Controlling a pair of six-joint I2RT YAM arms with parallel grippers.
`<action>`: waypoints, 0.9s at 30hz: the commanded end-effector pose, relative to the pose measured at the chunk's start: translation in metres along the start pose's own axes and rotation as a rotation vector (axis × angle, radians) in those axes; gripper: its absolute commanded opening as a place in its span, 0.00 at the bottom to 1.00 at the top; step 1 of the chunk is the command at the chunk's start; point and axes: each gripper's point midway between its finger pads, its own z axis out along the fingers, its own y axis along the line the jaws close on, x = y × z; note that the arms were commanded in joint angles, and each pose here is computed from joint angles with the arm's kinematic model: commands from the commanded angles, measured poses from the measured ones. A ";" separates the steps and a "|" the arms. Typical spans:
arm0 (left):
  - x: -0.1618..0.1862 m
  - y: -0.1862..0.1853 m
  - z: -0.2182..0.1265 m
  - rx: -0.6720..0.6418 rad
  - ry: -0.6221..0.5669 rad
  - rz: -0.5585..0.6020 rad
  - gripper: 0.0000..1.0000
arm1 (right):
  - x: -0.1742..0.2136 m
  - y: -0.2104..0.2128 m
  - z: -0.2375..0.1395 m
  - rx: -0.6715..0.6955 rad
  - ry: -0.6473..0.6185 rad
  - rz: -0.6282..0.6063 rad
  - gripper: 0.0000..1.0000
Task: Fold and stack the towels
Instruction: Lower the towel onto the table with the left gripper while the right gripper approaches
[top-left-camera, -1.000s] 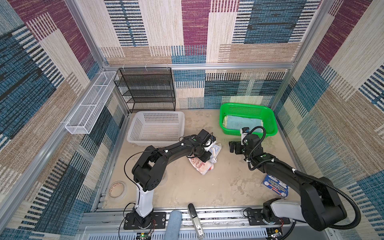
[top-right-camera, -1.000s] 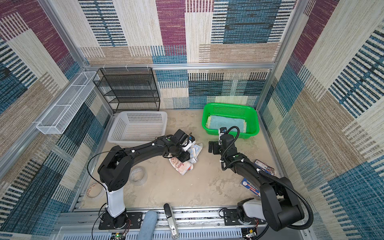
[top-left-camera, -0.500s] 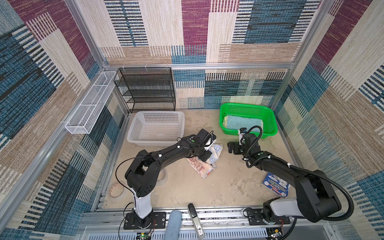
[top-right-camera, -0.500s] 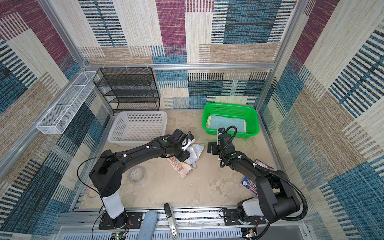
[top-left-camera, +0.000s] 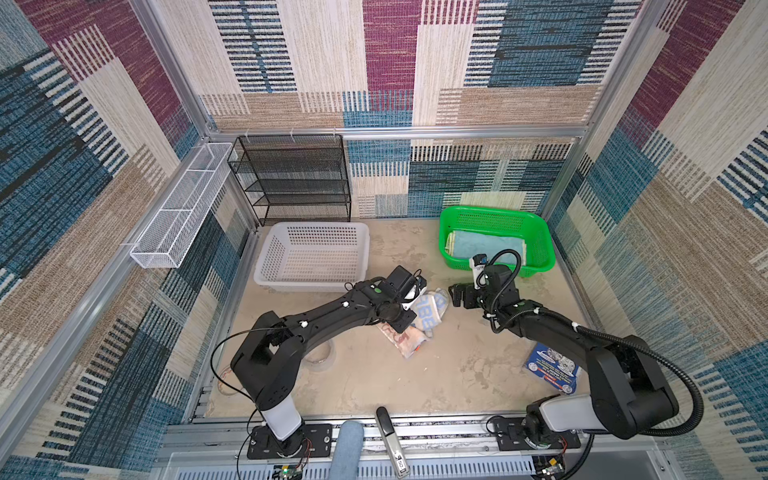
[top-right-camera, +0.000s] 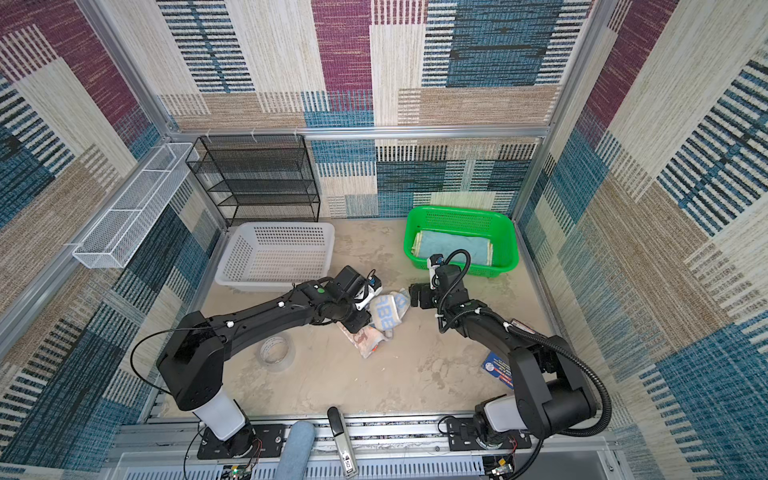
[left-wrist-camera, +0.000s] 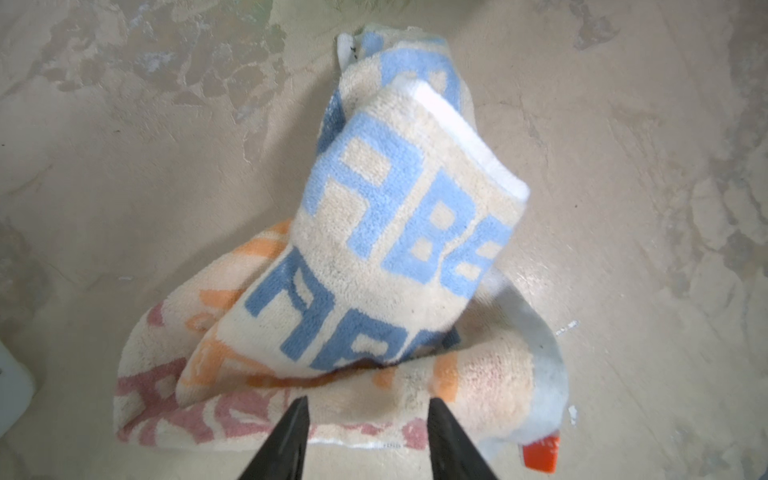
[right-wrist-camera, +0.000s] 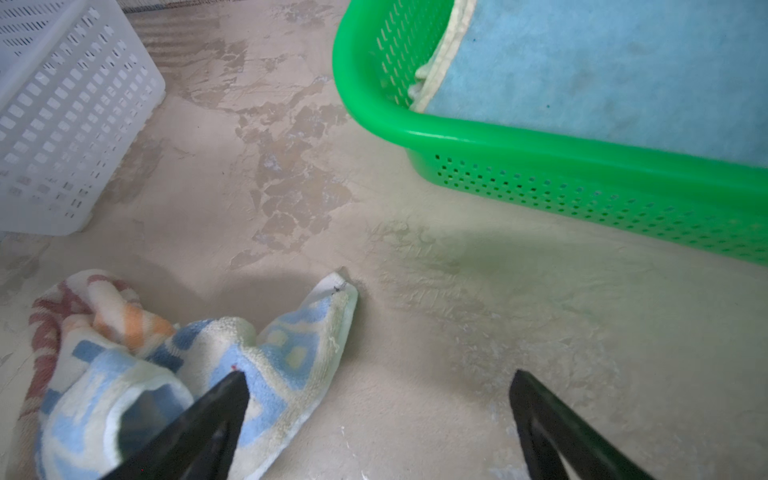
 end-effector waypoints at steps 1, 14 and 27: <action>0.010 -0.016 0.004 0.056 0.031 0.032 0.50 | -0.008 0.004 0.000 -0.014 -0.023 -0.016 1.00; 0.059 -0.059 0.024 0.082 0.175 0.131 0.50 | -0.003 -0.004 0.003 0.022 -0.025 -0.026 1.00; 0.085 -0.073 0.025 0.126 0.260 0.151 0.49 | 0.002 -0.005 0.003 0.020 -0.024 -0.014 1.00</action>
